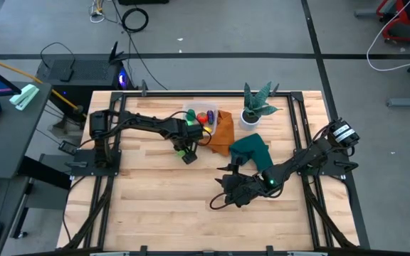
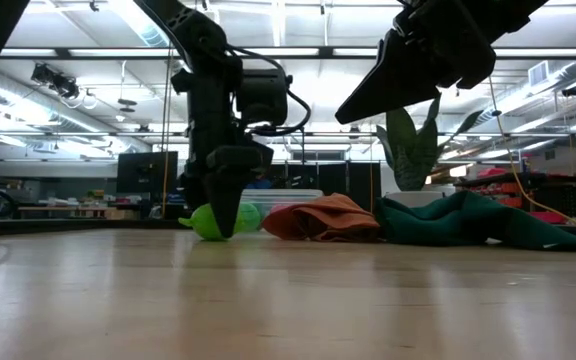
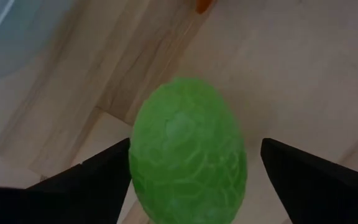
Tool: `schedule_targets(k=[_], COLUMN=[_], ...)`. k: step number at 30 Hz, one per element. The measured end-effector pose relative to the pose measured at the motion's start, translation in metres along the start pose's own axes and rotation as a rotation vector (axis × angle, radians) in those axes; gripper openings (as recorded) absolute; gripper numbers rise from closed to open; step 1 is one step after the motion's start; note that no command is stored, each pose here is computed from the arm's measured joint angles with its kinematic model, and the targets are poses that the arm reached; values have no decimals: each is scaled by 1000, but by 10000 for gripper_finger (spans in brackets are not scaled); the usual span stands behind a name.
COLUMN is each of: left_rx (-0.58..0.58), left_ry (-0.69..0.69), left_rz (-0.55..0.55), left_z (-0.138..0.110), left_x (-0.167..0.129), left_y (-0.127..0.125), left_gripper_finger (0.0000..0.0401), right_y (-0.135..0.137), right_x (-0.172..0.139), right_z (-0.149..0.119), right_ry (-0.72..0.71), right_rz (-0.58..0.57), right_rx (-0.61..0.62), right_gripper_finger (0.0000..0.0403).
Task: Pick and placing Produce into tupperware
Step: Put the green melon into the transparent container
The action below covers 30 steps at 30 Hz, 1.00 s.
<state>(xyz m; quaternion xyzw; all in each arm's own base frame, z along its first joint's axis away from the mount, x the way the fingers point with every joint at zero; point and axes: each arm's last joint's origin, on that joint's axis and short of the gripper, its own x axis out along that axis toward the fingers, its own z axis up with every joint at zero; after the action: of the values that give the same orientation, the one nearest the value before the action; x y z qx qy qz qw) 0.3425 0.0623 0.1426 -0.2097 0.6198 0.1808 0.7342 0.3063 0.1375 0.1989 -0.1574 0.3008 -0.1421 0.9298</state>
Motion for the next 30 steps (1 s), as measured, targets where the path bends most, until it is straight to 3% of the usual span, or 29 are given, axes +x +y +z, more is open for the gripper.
schedule_targets(k=[16,30], left_rx=[-7,-31], left_ry=[23,-108], left_rz=[-21,-72], left_z=[-3,-11], left_x=[-6,-69], left_y=[0,4], left_gripper_finger=[259,240], right_y=[0,0], right_x=[0,0], right_z=[0,0], right_ry=[-1,2], right_rz=[0,-1], right_rx=[1,-1], right_gripper_finger=[158,158])
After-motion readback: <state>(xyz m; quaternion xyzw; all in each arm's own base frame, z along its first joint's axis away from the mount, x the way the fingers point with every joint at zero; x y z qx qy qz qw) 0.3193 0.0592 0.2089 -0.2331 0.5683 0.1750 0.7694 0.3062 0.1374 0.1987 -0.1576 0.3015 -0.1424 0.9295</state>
